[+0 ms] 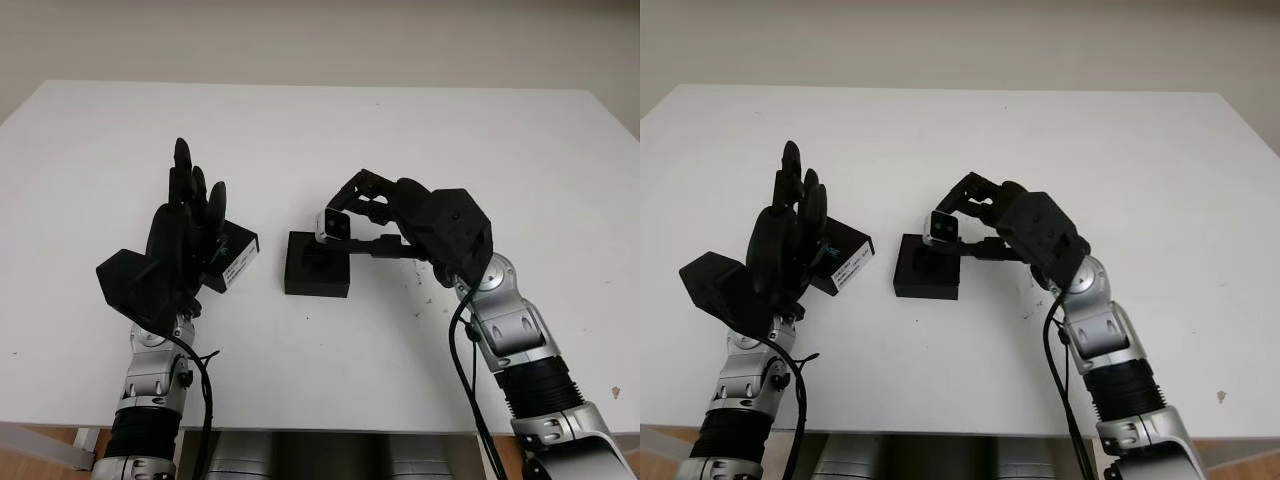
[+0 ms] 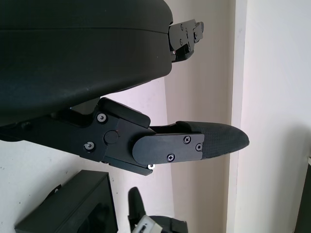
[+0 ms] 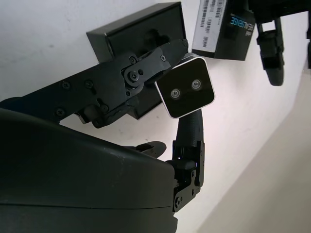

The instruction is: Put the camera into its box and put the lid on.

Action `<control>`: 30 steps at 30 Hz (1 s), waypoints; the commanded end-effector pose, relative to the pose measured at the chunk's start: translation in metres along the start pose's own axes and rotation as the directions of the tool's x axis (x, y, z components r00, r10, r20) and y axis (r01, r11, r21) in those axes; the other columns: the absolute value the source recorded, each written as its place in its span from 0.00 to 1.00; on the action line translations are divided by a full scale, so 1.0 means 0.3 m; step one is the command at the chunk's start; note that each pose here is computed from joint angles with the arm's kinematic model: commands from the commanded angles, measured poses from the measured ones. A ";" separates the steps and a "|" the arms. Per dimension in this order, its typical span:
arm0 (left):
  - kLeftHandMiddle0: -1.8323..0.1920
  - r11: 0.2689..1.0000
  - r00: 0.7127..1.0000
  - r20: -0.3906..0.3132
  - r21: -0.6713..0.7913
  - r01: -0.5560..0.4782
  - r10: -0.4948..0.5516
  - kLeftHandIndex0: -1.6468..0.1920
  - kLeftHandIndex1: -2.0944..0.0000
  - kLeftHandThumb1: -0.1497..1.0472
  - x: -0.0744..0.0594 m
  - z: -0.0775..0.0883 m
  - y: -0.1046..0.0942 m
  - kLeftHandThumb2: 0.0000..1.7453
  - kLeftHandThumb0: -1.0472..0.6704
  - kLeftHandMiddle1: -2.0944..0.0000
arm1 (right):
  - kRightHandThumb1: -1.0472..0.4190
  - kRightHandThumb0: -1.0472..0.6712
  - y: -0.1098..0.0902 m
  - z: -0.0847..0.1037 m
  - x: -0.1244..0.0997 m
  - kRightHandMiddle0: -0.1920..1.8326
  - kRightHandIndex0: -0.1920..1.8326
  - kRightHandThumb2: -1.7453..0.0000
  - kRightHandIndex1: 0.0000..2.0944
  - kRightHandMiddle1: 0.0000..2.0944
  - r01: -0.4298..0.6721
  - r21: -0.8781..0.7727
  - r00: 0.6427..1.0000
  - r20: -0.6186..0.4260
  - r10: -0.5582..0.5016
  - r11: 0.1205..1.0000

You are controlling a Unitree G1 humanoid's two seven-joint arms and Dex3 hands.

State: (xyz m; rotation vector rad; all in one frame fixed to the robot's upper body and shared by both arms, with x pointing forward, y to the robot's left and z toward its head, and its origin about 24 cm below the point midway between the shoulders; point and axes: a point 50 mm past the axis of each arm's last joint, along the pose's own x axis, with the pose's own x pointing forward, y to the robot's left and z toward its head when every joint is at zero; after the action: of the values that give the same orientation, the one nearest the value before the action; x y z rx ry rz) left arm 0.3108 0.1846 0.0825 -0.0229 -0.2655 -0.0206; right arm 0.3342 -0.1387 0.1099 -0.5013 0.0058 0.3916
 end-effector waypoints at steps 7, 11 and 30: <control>1.00 1.000 1.000 0.022 -0.001 -0.007 0.007 1.00 0.99 1.00 0.006 0.016 0.000 0.26 0.15 0.98 | 0.10 0.38 0.037 0.009 0.007 0.25 0.28 0.97 0.02 0.87 -0.008 0.008 1.000 -0.002 0.008 1.000; 0.99 1.000 1.000 0.024 -0.009 -0.012 0.012 1.00 0.99 1.00 0.005 0.016 0.000 0.25 0.16 0.97 | 0.10 0.39 0.044 0.008 0.005 0.25 0.28 0.97 0.02 0.85 -0.005 0.000 1.000 -0.018 0.005 1.000; 0.99 1.000 1.000 0.011 -0.011 -0.010 0.011 1.00 0.99 1.00 0.003 0.009 0.000 0.25 0.15 0.97 | 0.09 0.40 0.056 0.014 -0.004 0.24 0.28 0.97 0.02 0.84 0.038 -0.089 0.998 -0.041 -0.042 0.995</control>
State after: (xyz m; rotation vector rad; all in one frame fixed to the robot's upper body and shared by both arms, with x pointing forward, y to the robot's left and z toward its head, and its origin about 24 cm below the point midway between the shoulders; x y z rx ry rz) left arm 0.3109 0.1852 0.0825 -0.0375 -0.2634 -0.0108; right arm 0.3280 -0.1249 0.1026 -0.5915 0.0379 0.3453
